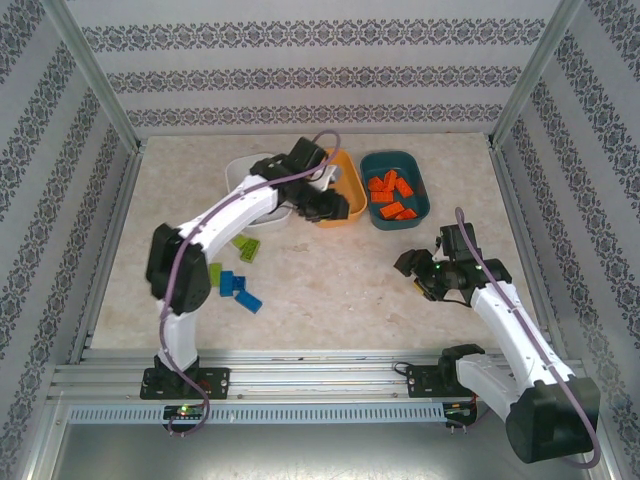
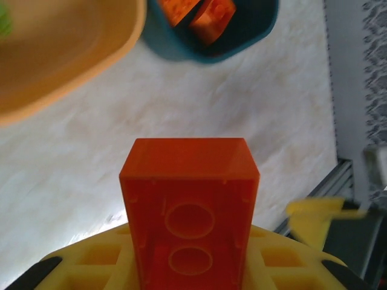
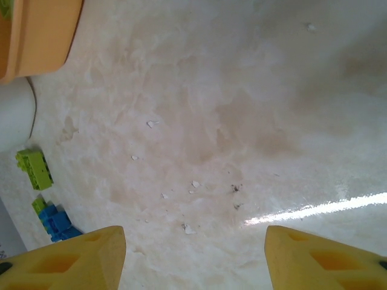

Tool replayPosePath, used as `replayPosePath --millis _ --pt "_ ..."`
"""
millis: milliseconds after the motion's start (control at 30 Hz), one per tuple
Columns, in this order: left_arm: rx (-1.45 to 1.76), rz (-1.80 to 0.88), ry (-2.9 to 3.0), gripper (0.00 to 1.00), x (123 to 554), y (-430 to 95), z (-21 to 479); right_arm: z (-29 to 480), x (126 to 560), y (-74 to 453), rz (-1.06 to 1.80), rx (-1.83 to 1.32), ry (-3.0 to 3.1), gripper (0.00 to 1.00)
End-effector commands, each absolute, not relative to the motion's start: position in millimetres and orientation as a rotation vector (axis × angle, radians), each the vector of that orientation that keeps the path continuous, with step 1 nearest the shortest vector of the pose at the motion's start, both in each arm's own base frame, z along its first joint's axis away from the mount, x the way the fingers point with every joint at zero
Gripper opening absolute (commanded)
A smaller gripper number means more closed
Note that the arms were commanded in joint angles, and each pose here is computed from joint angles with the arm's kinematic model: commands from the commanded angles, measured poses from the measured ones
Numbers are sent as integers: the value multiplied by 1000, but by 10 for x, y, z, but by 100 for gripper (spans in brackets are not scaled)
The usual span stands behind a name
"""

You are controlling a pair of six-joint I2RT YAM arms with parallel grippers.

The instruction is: Sort the legos into containers by color

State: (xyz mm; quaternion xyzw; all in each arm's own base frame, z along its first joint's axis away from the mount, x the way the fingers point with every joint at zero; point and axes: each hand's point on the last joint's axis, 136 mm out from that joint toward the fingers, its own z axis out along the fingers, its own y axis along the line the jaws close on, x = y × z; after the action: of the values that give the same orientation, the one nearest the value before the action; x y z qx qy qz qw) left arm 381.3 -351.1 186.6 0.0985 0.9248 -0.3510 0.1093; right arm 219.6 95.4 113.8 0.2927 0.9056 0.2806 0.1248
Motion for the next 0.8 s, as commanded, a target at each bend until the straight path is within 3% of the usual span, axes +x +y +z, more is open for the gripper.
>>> replayPosePath --millis 0,367,567,767 --pt "288 -1155 2738 33 3956 -3893 1776 1137 2110 957 831 843 2660 62" --pt "185 -1445 2648 36 4496 -4765 1476 1250 2165 868 825 814 2671 63" --pt "130 -1485 2611 53 4633 -4822 1398 1294 2206 839 825 800 2677 64" --pt "128 -1477 2610 59 4633 -4810 1424 1284 2201 842 834 798 2682 64"
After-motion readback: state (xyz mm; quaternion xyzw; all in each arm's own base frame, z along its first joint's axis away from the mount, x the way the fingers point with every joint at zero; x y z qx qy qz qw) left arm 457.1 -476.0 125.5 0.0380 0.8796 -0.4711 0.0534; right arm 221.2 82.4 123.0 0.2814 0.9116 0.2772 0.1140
